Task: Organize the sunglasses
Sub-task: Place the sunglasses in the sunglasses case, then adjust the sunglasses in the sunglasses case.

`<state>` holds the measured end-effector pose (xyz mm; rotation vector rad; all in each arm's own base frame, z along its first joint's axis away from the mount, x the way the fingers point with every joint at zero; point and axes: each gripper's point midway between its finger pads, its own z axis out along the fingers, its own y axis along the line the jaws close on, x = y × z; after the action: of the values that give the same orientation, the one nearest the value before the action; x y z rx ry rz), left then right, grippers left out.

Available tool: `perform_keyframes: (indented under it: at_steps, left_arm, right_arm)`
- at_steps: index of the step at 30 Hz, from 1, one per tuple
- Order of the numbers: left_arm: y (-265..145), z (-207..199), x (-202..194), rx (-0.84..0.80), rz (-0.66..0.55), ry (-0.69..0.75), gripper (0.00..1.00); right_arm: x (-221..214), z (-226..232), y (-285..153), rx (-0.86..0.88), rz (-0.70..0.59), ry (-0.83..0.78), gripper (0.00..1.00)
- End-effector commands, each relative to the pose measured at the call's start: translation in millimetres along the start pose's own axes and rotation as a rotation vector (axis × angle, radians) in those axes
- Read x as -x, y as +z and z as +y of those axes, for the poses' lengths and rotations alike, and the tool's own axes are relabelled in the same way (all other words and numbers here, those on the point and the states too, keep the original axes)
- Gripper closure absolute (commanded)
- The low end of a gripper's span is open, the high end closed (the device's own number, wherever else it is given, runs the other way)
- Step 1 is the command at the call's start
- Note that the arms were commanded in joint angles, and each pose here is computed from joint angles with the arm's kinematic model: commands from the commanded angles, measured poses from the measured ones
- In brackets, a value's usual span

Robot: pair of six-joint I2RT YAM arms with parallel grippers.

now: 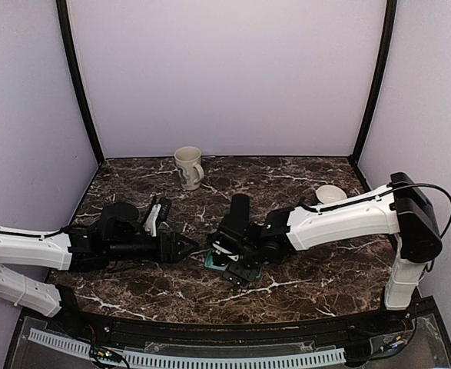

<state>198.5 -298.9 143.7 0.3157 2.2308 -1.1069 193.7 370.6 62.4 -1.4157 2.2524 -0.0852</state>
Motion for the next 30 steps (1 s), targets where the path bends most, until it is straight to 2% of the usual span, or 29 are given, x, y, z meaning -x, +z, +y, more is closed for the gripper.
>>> perform_keyframes:
  at_steps: [1, 13, 30]
  left_arm:
    - [0, -2, 3, -0.013, -0.011, 0.007, 0.31]
    - [-2, 1, 0, -0.007, -0.008, 0.004, 0.31]
    - [-5, 2, 0, -0.008, -0.017, 0.0, 0.31]
  right_arm:
    - [5, -1, 1, -0.027, -0.025, 0.014, 0.06]
    - [2, 8, 16, -0.004, -0.006, -0.018, 0.14]
    - [1, 3, 28, 0.02, -0.004, -0.016, 0.18]
